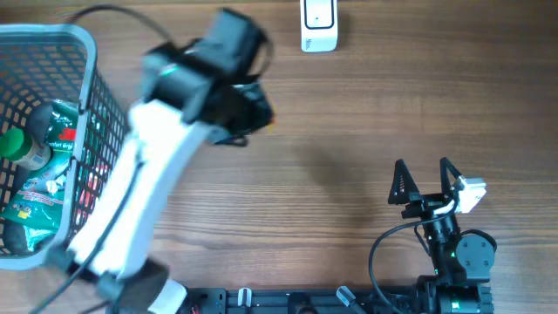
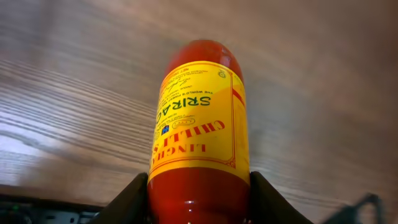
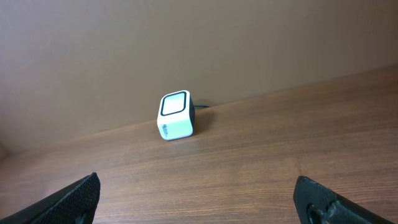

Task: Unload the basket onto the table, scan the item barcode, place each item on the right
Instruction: 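Lift the sriracha bottle out and set it upright on the table, then return the left gripper to the basket and grasp the green-lidded jar, then place the green-lidded jar on the table left of the bottle, then reach the left gripper into the basket and grasp the green glove pack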

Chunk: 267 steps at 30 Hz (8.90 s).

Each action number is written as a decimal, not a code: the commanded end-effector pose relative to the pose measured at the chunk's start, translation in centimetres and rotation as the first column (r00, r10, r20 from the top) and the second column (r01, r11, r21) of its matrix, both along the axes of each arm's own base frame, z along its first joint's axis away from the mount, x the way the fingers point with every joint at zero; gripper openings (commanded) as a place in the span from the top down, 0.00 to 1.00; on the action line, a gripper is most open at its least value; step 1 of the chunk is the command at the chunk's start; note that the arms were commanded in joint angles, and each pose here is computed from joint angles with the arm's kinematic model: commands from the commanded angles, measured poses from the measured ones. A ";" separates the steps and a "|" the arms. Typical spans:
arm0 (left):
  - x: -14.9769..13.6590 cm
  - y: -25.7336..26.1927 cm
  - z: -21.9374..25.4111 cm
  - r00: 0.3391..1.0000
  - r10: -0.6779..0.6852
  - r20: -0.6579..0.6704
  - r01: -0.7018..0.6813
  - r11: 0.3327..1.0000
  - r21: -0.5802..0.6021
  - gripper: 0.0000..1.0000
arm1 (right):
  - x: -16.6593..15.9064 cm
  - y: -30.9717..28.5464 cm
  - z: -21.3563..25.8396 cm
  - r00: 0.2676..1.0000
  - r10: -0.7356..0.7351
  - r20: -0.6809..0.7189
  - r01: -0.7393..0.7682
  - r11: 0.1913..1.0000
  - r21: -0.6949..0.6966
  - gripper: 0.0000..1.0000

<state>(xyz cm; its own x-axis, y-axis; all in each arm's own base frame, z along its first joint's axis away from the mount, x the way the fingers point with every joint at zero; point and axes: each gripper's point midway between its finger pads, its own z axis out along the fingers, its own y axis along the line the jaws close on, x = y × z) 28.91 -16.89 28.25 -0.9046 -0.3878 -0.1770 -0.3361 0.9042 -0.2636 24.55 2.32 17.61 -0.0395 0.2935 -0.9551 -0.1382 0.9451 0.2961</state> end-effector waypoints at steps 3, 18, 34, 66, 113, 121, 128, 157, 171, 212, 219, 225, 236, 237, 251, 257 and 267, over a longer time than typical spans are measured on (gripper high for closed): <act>1.3 -5.9 -7.3 0.968 -0.110 -0.227 0.104 0.994 -0.038 0.64 | -0.1 0.4 0.1 1.000 0.022 0.008 -0.022 1.000 -0.003 0.00; 2.6 -5.7 -13.7 0.847 -0.422 -0.325 0.454 0.891 0.026 0.56 | -0.1 0.4 0.1 1.000 0.022 0.008 -0.022 1.000 -0.003 0.00; 3.7 -4.3 -15.9 0.815 -0.456 -0.359 0.525 0.842 0.122 0.18 | -0.1 0.4 0.1 1.000 0.022 0.008 -0.022 1.000 -0.004 0.00; 1.3 29.2 15.3 0.667 0.527 0.527 -0.675 0.727 0.127 0.00 | -0.1 0.4 0.1 1.000 0.022 0.008 -0.022 1.000 -0.003 0.00; 4.8 50.9 -23.3 0.465 0.851 0.244 -0.868 0.384 0.316 0.00 | -0.1 0.4 0.1 1.000 0.022 0.008 -0.022 1.000 -0.004 0.00; 4.5 51.4 -20.6 0.454 0.837 0.306 -0.872 0.347 0.346 0.25 | -0.1 0.4 0.1 1.000 0.022 0.008 -0.022 1.000 -0.004 0.00; 4.2 49.7 -11.4 0.427 0.787 0.445 -0.901 0.330 0.281 0.33 | -0.1 0.4 0.1 1.000 0.022 0.008 -0.022 1.000 -0.004 0.00; 7.1 9.5 -7.1 0.922 0.180 0.343 -0.261 0.943 0.205 0.34 | -0.1 0.4 0.1 1.000 0.022 0.008 -0.022 1.000 -0.004 0.00; 7.6 5.3 -22.3 0.892 0.265 0.365 -0.355 0.911 0.208 0.31 | -0.1 0.4 0.1 1.000 0.022 0.008 -0.022 1.000 -0.003 0.00; -2.7 36.4 -1.3 0.343 0.875 0.340 -0.929 0.369 -0.013 0.00 | -0.1 0.4 0.1 1.000 0.022 0.008 -0.022 1.000 -0.003 0.00; -1.1 37.2 -7.9 0.397 0.904 0.161 -0.916 0.380 0.127 0.00 | -0.1 0.4 0.1 1.000 0.022 0.008 -0.022 1.000 -0.003 0.00; -0.4 36.7 -11.9 0.419 0.907 0.030 -0.897 0.409 0.169 0.00 | -0.1 0.4 0.1 1.000 0.022 0.008 -0.022 1.000 -0.003 0.00; -0.3 35.7 -18.5 0.442 0.897 -0.024 -0.876 0.438 0.201 0.00 | -0.1 0.4 0.1 1.000 0.022 0.008 -0.022 1.000 -0.003 0.00; -0.4 35.7 -19.0 0.442 0.896 -0.024 -0.876 0.438 0.200 0.00 | -0.1 0.4 0.1 1.000 0.022 0.008 -0.022 1.000 -0.004 0.00; -0.3 34.2 -22.8 0.366 0.930 -0.018 -0.917 0.364 0.161 0.00 | -0.1 0.4 0.1 1.000 0.022 0.008 -0.022 1.000 -0.004 0.00; -0.3 34.1 -22.8 0.139 0.990 -0.037 -0.985 0.142 0.100 0.00 | -0.1 0.4 0.1 1.000 0.022 0.008 -0.022 1.000 -0.003 0.00; -0.1 36.1 -22.3 -0.033 0.998 0.060 -0.997 -0.037 0.068 0.00 | -0.1 0.4 0.1 1.000 0.022 0.008 -0.022 1.000 -0.004 0.00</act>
<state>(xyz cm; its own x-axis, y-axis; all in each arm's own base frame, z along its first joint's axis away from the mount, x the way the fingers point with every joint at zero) 29.58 18.31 6.43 0.3568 -0.9153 -0.1869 -0.9206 -0.3106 -0.2368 24.55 2.32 17.61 -0.0395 0.2935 -0.9551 -0.1382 0.9451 0.2961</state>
